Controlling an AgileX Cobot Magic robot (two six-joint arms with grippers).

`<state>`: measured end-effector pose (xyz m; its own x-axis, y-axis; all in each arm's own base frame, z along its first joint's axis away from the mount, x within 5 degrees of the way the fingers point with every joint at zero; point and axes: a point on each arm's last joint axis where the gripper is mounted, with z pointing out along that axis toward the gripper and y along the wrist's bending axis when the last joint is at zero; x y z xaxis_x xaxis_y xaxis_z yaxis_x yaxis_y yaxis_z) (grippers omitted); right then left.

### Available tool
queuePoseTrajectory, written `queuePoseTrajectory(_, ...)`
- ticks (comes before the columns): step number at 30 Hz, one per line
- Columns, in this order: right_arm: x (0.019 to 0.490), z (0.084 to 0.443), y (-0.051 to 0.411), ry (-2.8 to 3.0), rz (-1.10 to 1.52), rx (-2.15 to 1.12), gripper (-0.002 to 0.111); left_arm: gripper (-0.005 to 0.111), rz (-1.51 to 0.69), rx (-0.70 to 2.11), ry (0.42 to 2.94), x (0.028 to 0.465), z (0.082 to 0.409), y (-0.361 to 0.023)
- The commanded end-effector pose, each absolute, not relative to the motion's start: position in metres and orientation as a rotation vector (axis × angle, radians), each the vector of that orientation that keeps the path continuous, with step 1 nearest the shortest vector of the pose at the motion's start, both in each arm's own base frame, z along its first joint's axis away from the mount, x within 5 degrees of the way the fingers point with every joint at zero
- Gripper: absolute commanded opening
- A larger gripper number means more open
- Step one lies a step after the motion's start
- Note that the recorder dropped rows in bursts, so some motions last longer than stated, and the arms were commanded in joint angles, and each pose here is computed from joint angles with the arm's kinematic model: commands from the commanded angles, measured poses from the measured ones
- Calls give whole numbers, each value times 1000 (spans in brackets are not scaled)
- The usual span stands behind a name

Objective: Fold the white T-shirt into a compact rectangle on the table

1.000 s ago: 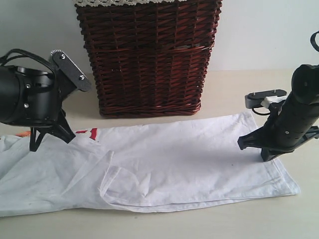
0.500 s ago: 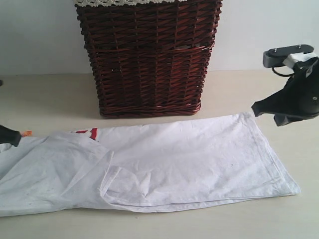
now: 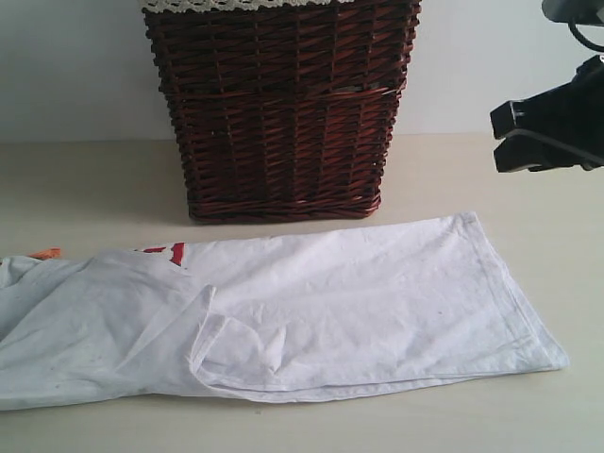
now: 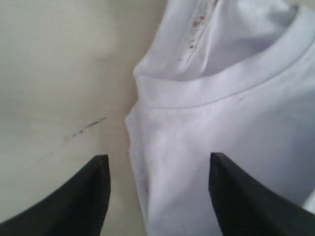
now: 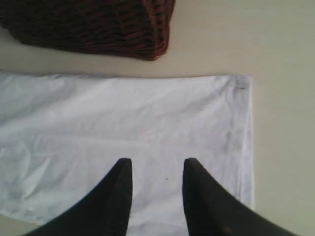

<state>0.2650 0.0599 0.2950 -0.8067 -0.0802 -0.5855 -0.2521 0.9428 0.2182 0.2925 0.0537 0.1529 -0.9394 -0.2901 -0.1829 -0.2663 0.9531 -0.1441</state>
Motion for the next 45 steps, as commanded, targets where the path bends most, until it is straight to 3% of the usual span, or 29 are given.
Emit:
queuePoseTrajectory(1, 261, 298, 64, 2487, 444, -287, 36, 58, -244, -468, 2832, 302, 140, 57)
queuePoseTrajectory(10, 261, 299, 65, 2484, 462, -281, 36, 58, -245, -513, 2875, 306, 111, 61)
queuePoseTrajectory(22, 261, 298, 65, 2486, 463, -282, 36, 58, -443, -590, 3011, 301, 70, 50)
queuePoseTrajectory(30, 261, 298, 65, 2486, 463, -282, 36, 58, -759, -547, 2939, 306, 63, 36)
queuePoseTrajectory(35, 261, 298, 65, 2486, 463, -282, 36, 57, -783, -547, 2938, 305, 64, 35)
queuePoseTrajectory(38, 261, 298, 65, 2486, 463, -282, 36, 40, -796, -509, 2942, 305, 65, 35)
queuePoseTrajectory(41, 261, 298, 65, 2486, 463, -282, 36, 7, -829, -455, 2952, 303, 65, 33)
queuePoseTrajectory(42, 261, 298, 65, 2487, 464, -282, 36, 1, -836, -430, 2955, 303, 66, 32)
queuePoseTrajectory(45, 261, 299, 66, 2486, 473, -277, 36, 0, -835, -424, 2944, 304, 70, 32)
